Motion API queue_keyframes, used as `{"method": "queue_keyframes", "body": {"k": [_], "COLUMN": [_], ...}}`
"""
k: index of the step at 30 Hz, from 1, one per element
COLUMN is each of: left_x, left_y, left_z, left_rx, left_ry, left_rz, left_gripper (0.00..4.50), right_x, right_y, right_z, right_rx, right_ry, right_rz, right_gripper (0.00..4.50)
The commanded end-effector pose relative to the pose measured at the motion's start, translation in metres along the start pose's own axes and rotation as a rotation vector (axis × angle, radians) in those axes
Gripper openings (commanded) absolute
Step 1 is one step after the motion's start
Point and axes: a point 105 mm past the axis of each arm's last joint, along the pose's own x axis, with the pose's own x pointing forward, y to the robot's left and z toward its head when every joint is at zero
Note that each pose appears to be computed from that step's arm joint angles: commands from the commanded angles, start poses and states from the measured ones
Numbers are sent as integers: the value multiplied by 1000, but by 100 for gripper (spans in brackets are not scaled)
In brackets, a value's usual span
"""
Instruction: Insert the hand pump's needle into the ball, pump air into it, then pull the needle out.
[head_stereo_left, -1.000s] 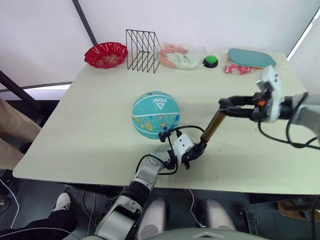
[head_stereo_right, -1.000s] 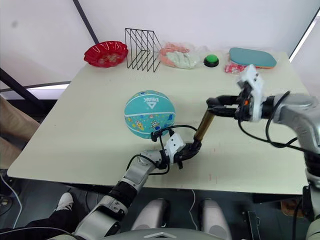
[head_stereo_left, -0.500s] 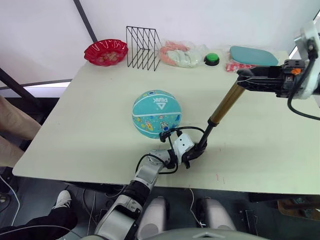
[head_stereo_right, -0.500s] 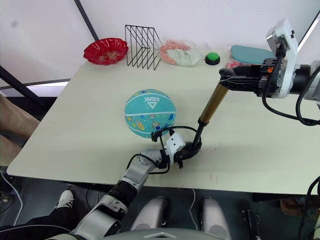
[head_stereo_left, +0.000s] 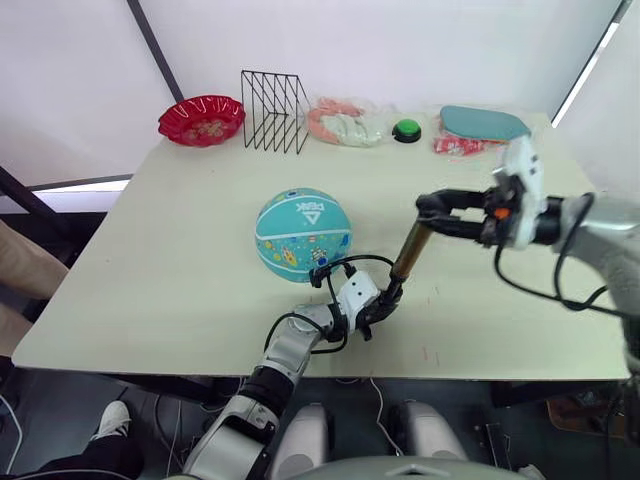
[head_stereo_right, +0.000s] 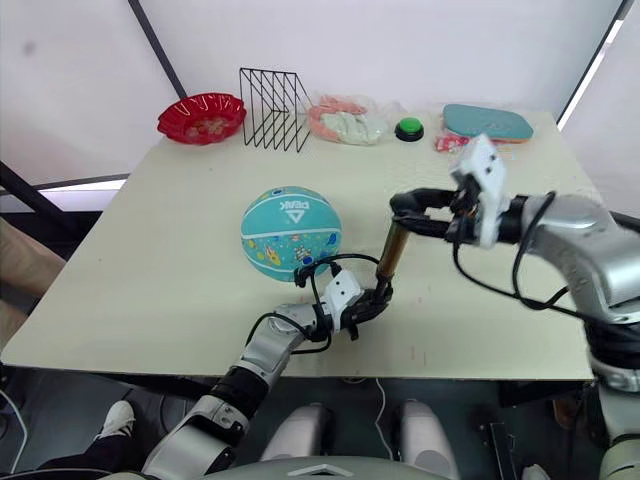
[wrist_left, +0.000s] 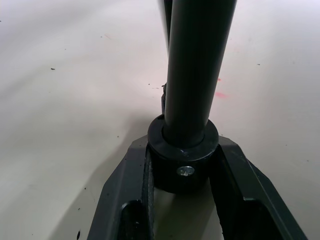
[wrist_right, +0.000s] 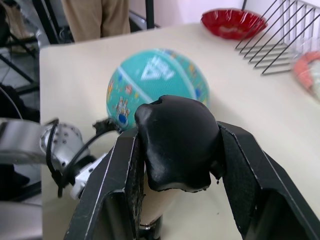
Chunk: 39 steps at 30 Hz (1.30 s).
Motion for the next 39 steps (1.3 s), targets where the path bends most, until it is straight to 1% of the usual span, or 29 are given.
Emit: {"method": "queue_keyframes", "body": {"k": [1,4,5,6,8,12,13,16,19,21,26,28,32,35,38,39], "left_x": [-7,-6,-6,-6,-6,-6,-6,-5,-5,-5,-4,-5,-6,-6,-6,-6], "left_y": [-5,-5,-5,-5,-5,-5,-5,-5,-6,-6,-7,-6,-6,-5,-5,-5], "left_z": [-37,-36,-36,-36,-36,-37,-37,-37,-37,-37,-37,-37,-37,-37,-37,-37], "left_rx": [-87,-82,-81,-81,-85,-89,-88,-89,-88,-87,-85,-87,-90,-90,-89,-89], "left_ry": [129,130,130,130,130,131,131,130,130,129,128,127,127,127,127,128], "left_rz": [3,1,1,1,0,0,-1,-5,-9,-11,-15,-14,-11,-9,-7,-6], "left_gripper": [104,104,104,104,104,104,104,104,104,104,104,104,104,104,104,104], "right_x": [24,27,27,24,15,-12,-16,-38,-52,-65,-84,-89,-87,-74,-65,-57], "right_y": [30,28,27,24,13,-7,-8,-14,-15,-17,-19,-22,-21,-23,-22,-21], "right_z": [-76,-92,-95,-91,-72,-27,-21,20,47,71,111,122,116,81,57,40], "right_rx": [183,232,238,226,185,93,84,56,40,34,17,20,28,35,63,82], "right_ry": [180,167,163,155,118,52,44,-29,-67,-103,-170,-181,-137,-19,23,55], "right_rz": [123,94,84,71,43,-11,-12,-19,-18,-25,-43,-60,-48,-50,-33,-23], "right_gripper": [161,161,161,161,161,161,161,161,161,161,161,161,161,161,161,161]}}
